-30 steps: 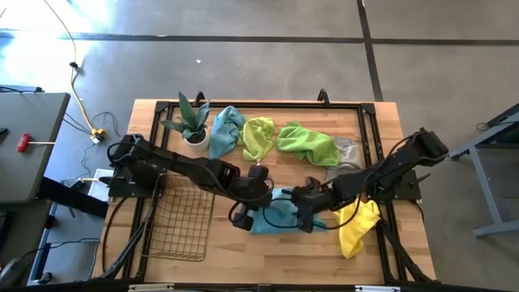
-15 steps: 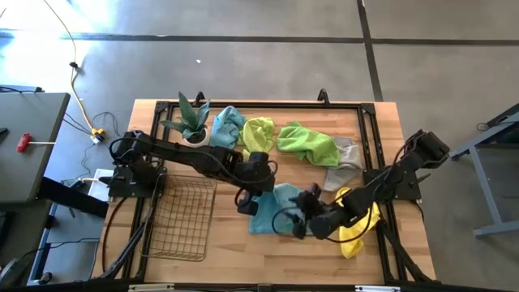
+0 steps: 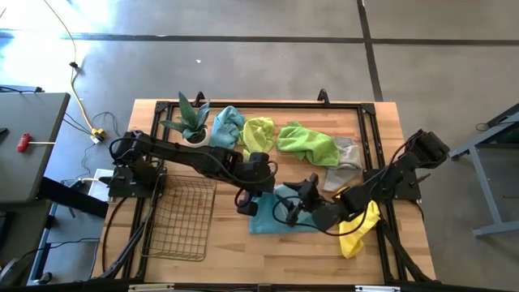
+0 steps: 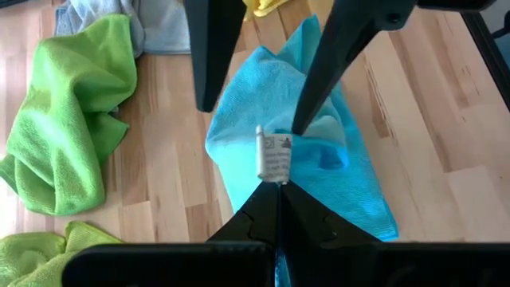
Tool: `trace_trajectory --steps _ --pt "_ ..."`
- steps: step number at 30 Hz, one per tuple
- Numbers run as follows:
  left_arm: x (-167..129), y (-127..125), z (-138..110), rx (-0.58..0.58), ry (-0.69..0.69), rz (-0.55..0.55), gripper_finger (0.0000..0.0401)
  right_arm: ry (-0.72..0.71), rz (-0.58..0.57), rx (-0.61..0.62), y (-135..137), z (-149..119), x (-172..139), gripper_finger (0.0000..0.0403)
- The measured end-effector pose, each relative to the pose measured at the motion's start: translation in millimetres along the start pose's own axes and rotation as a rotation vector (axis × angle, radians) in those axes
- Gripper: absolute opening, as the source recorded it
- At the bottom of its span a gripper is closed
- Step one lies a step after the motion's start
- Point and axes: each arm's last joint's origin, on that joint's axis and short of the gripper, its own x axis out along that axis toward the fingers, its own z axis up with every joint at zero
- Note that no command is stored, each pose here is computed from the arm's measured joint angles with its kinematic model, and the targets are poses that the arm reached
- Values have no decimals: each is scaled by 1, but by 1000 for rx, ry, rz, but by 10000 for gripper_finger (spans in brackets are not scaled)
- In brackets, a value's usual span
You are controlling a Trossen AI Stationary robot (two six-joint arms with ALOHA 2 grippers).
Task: Fold microfiber towels
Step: Fold the bottom blue microfiber towel
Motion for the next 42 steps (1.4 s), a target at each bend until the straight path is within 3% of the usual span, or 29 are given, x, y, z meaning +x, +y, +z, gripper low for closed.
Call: trace_trajectory --steps 4,16,23,36,42 --pt "0 0 0 0 0 0 0 -18 -30 -22 -3 3 4 232" --pt "0 1 0 7 2 13 0 -41 43 -35 5 7 -1 232" --pt "0 1 1 5 -9 14 0 -63 -60 -37 -1 1 15 232" --pt "1 7 2 3 -20 13 0 -74 -5 -5 5 -1 18 232" --pt "1 9 2 5 -21 35 0 -28 -81 -50 -1 -11 17 232"
